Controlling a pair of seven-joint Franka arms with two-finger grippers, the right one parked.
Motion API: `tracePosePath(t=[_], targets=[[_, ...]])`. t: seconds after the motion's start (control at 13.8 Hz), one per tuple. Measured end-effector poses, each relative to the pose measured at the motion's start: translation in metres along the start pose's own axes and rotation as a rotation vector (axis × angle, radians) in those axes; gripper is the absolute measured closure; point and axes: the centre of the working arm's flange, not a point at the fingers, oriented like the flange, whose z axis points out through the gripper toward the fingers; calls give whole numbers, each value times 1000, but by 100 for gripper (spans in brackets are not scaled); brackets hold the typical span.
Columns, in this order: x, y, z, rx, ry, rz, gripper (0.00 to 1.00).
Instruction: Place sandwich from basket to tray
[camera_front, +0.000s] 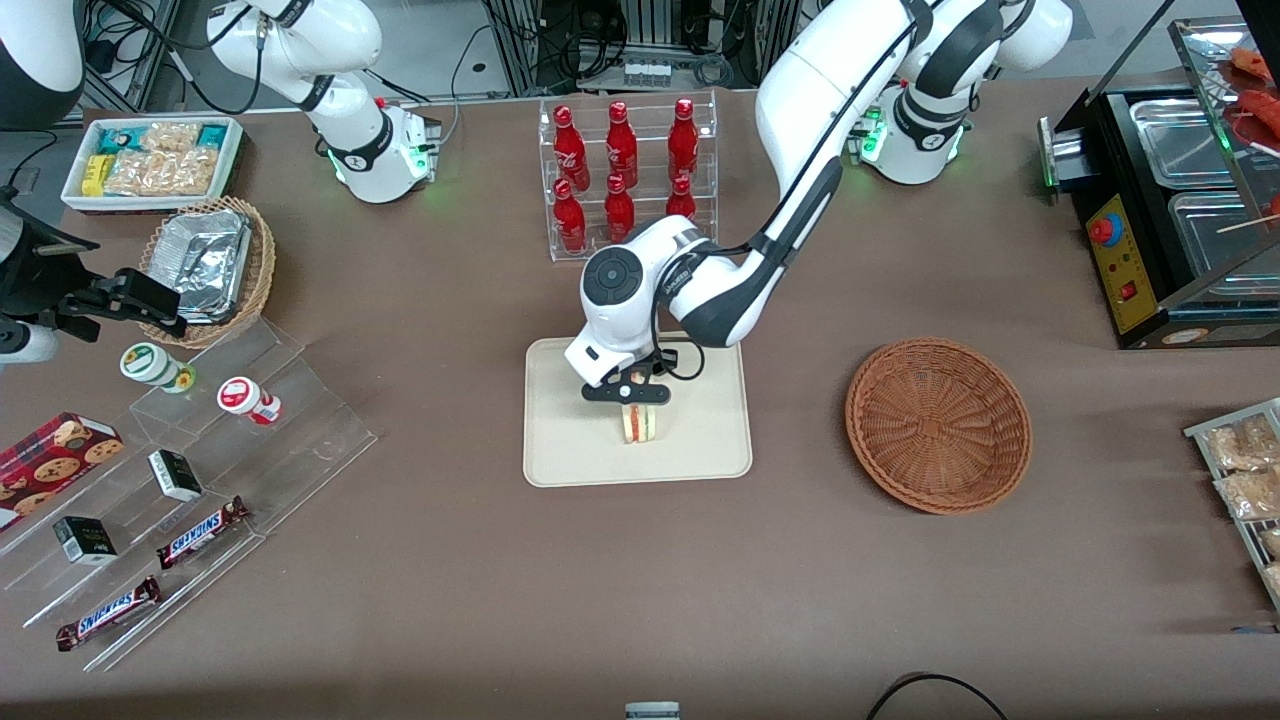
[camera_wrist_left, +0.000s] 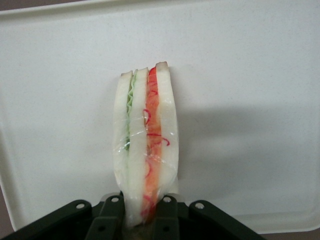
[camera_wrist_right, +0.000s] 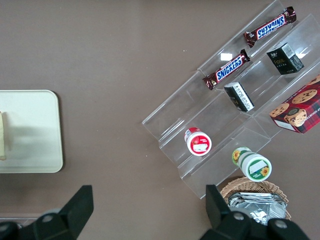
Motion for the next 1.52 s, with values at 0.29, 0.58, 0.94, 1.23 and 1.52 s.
tracePosePath(t=[0.29,0.58,0.94,1.23,1.52], targets=[[1,1,0,-8,7,1,74],[0,1,8,-3,0,2,53],[5,5,-5,-24,23,-7,4],[14,0,-58,-53,71,-55,0],[28,-41,-138,-18,97,-132,0]])
